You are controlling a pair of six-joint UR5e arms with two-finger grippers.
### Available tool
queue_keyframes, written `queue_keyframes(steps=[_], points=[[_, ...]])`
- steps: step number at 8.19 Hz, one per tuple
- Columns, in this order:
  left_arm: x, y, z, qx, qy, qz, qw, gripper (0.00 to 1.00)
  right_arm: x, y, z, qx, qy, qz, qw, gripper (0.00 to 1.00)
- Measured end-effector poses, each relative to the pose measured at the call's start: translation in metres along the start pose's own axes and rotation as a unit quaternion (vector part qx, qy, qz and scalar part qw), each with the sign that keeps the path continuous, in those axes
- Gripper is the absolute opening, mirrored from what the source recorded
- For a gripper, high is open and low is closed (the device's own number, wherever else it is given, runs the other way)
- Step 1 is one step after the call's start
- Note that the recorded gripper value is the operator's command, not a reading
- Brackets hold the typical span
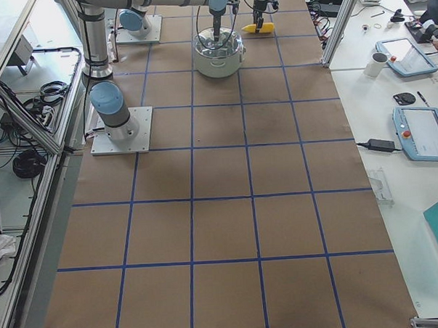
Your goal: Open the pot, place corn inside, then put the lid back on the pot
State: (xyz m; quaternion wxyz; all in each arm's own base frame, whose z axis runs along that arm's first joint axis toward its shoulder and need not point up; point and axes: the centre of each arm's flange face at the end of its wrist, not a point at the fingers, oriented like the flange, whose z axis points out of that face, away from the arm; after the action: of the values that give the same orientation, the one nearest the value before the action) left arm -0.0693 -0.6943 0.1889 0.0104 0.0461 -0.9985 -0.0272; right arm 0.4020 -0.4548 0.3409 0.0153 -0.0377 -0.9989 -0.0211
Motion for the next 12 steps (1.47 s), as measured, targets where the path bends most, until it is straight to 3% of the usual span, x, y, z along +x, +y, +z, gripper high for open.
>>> queue_keyframes(steps=[3,6,12], points=[[-0.003,0.002,-0.011,0.005,-0.027,-0.009,0.9996,0.00,-0.003,0.000,0.000,0.001,-0.008,-0.001,1.0000,0.66],[-0.002,0.022,-0.081,0.022,-0.035,-0.009,0.9991,0.00,-0.004,0.001,-0.003,0.000,-0.016,-0.002,0.9999,0.66],[0.039,0.103,-0.189,-0.005,-0.013,0.015,0.9998,0.00,-0.003,-0.003,-0.005,0.011,-0.022,-0.002,0.9997,0.66]])
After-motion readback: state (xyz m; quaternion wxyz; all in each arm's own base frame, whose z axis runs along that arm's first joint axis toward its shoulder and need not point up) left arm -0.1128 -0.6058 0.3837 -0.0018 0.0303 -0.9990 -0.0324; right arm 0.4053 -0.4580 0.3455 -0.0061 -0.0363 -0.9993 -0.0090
